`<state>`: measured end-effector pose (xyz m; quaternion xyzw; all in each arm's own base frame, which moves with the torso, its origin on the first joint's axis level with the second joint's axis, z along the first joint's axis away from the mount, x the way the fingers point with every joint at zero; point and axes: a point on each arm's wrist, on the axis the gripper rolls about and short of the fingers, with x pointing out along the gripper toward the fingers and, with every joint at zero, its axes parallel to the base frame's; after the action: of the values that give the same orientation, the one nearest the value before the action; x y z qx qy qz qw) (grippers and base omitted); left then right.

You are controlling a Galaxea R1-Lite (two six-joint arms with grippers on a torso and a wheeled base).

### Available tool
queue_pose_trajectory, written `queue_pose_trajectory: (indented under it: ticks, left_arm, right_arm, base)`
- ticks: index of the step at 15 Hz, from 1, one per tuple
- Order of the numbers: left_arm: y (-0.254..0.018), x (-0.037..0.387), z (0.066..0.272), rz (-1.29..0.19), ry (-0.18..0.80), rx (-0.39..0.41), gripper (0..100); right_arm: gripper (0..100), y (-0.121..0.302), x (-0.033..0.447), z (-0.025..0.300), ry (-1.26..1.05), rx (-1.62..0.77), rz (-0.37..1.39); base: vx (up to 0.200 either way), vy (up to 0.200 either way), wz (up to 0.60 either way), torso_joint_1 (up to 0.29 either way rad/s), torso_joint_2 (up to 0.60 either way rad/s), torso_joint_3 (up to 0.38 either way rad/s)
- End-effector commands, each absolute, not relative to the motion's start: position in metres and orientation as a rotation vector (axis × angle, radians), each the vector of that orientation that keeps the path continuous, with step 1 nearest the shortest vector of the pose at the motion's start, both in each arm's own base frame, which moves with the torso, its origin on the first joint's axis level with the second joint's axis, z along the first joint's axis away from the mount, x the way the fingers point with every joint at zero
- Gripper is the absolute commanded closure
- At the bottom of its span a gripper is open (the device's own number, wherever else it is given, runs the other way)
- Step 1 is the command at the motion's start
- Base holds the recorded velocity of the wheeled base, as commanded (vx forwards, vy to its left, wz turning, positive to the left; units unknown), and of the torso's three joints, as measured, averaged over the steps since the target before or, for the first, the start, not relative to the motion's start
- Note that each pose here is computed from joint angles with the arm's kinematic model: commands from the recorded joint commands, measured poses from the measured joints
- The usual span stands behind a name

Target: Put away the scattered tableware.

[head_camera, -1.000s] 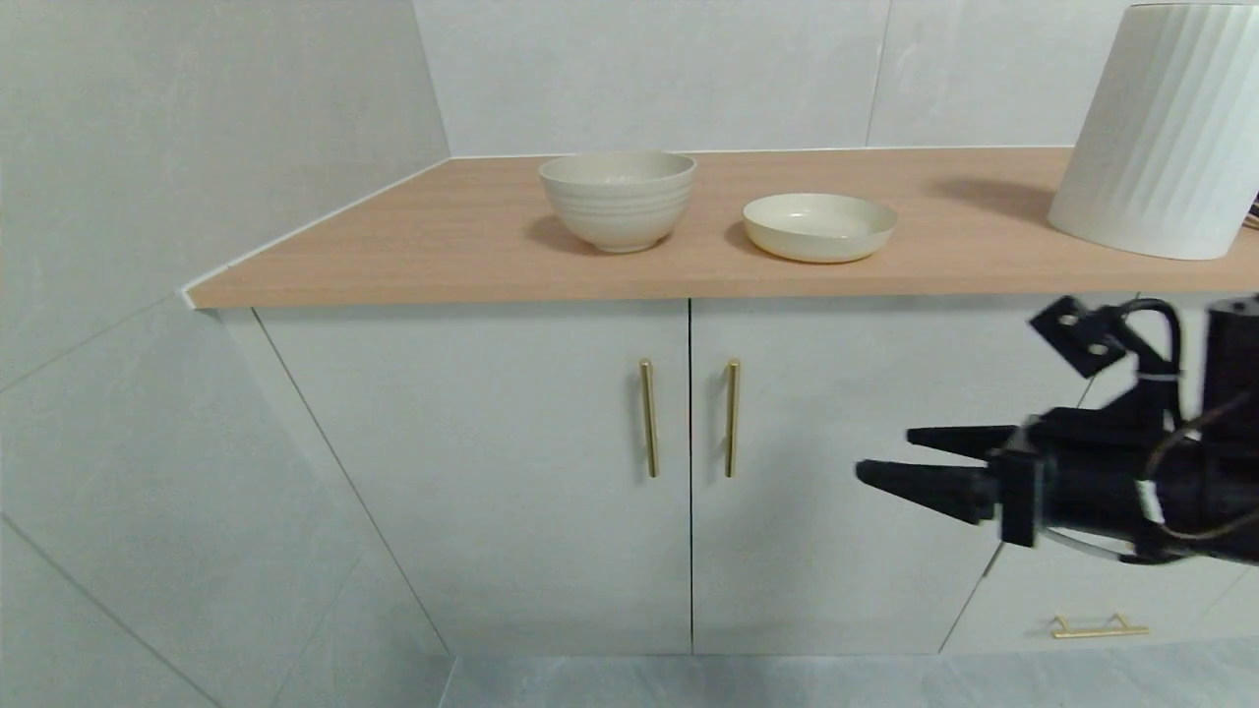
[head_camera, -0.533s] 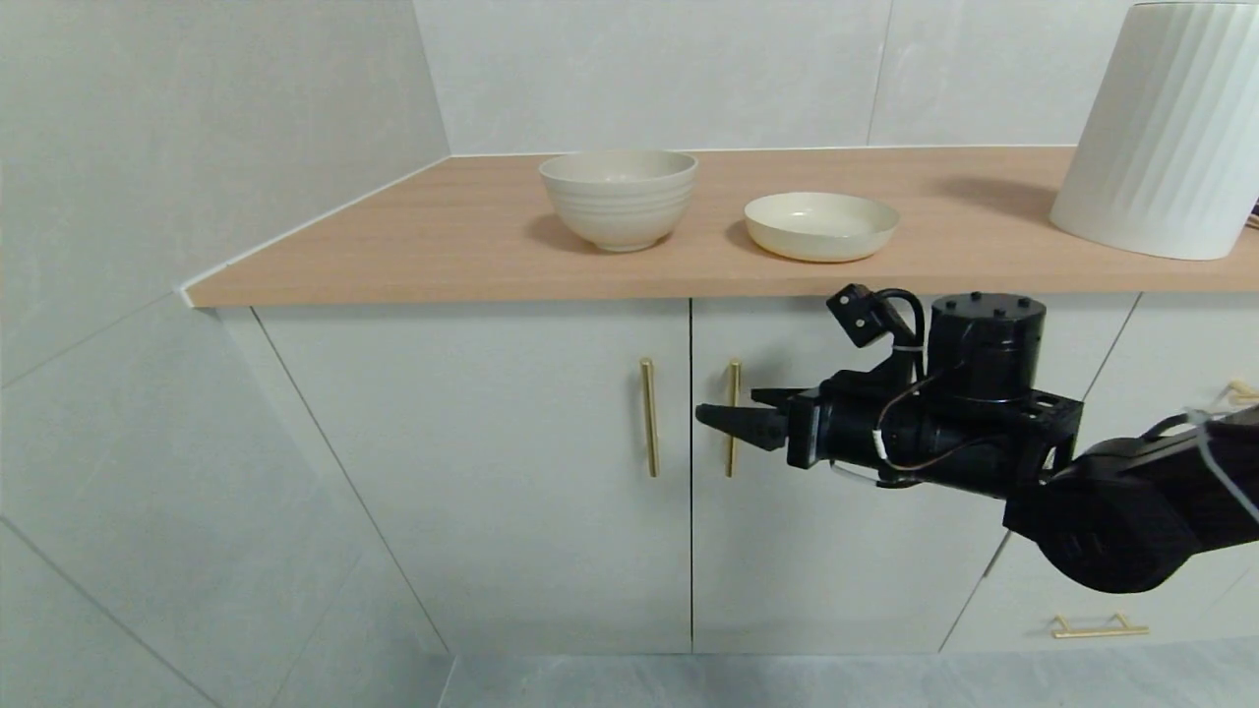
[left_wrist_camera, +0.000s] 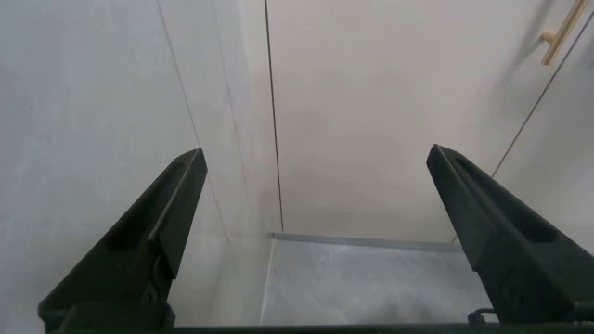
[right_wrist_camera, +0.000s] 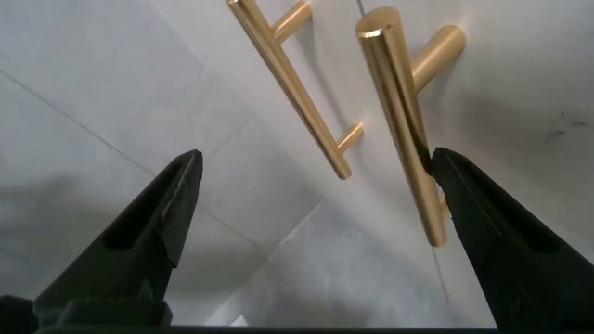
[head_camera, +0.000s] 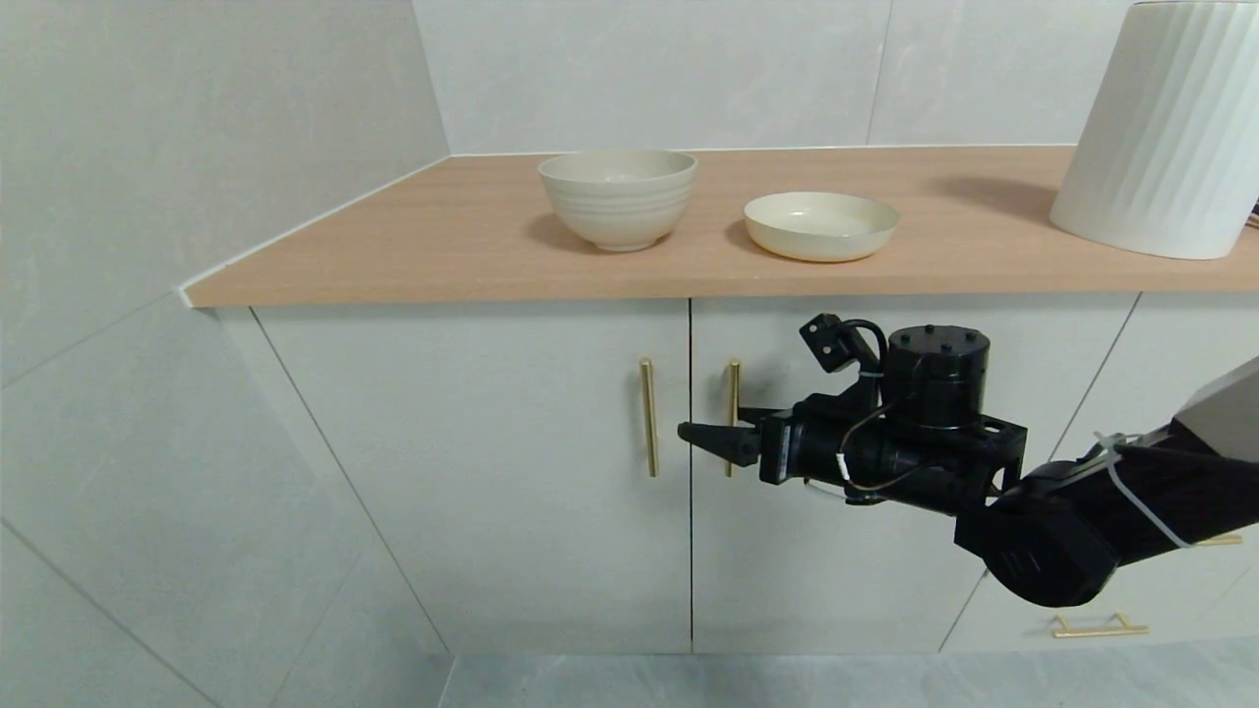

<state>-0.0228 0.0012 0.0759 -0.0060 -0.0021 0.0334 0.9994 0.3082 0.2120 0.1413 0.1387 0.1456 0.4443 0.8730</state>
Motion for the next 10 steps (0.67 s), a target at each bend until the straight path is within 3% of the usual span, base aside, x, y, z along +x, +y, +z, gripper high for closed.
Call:
queue_pose_trajectory:
  ticks: [1,10]
  left_arm:
    - [0.001,-0.023,0.076,0.067,-0.005,-0.012,0]
    - [0.001,-0.023,0.076,0.067,-0.005,-0.012,0]
  right_arm:
    - [0,0.213,0.307,0.14,0.316,0.301,0.933]
    - [0,0.218,0.262,0.141,0.365,0.327,1.023]
  base:
    - [0.0,0.0,0.0,0.0,0.0,0.0]
    - [0.0,0.0,0.0,0.0,0.0,0.0]
